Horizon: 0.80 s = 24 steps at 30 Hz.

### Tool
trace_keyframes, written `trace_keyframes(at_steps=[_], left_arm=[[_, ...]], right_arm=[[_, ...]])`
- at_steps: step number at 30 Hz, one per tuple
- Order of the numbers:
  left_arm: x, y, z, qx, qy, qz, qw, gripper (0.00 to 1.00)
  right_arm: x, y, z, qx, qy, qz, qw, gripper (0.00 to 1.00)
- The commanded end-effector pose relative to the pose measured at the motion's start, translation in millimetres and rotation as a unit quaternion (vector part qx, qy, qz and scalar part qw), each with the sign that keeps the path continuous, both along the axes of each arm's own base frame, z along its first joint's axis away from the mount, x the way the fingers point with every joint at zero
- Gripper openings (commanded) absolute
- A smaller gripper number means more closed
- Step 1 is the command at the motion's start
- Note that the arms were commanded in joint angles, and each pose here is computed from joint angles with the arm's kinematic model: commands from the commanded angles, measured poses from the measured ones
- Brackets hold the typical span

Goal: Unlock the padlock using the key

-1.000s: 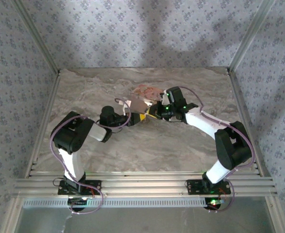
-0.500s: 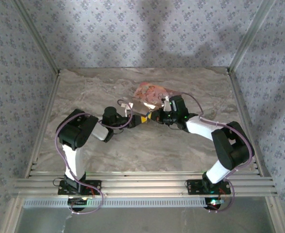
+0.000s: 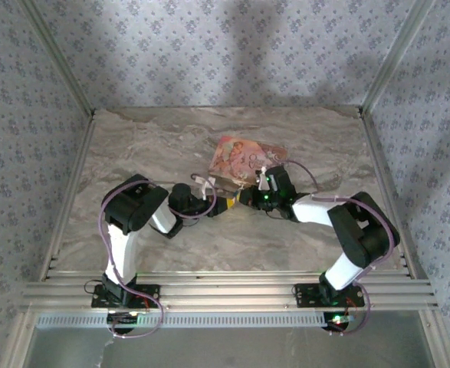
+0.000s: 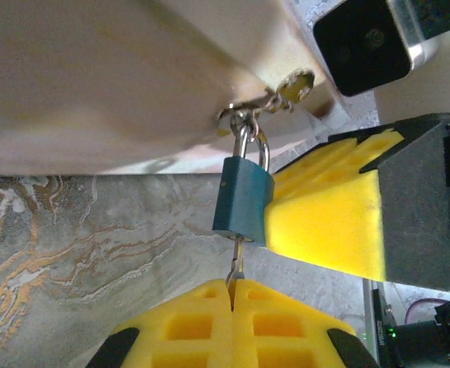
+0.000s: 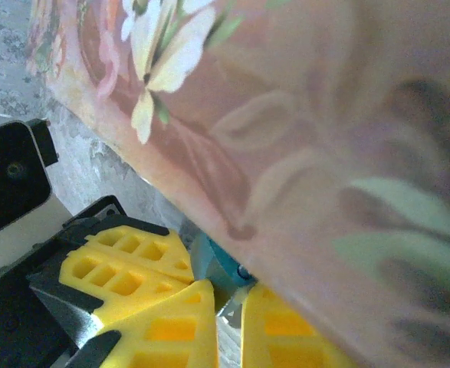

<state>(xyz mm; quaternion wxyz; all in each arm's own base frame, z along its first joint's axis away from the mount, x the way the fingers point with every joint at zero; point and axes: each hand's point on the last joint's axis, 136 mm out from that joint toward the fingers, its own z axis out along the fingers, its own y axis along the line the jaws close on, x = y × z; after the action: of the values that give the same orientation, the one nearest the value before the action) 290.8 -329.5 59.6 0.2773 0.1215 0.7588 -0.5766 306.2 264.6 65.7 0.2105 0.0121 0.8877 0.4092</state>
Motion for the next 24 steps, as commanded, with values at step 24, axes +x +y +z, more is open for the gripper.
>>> trace_keyframes(at_steps=[24], left_arm=[[3,-9,-13,0.028,-0.051,0.027,0.998,0.0]], right_arm=[[1,-37,7,-0.035,0.074,-0.219,0.972,0.55]])
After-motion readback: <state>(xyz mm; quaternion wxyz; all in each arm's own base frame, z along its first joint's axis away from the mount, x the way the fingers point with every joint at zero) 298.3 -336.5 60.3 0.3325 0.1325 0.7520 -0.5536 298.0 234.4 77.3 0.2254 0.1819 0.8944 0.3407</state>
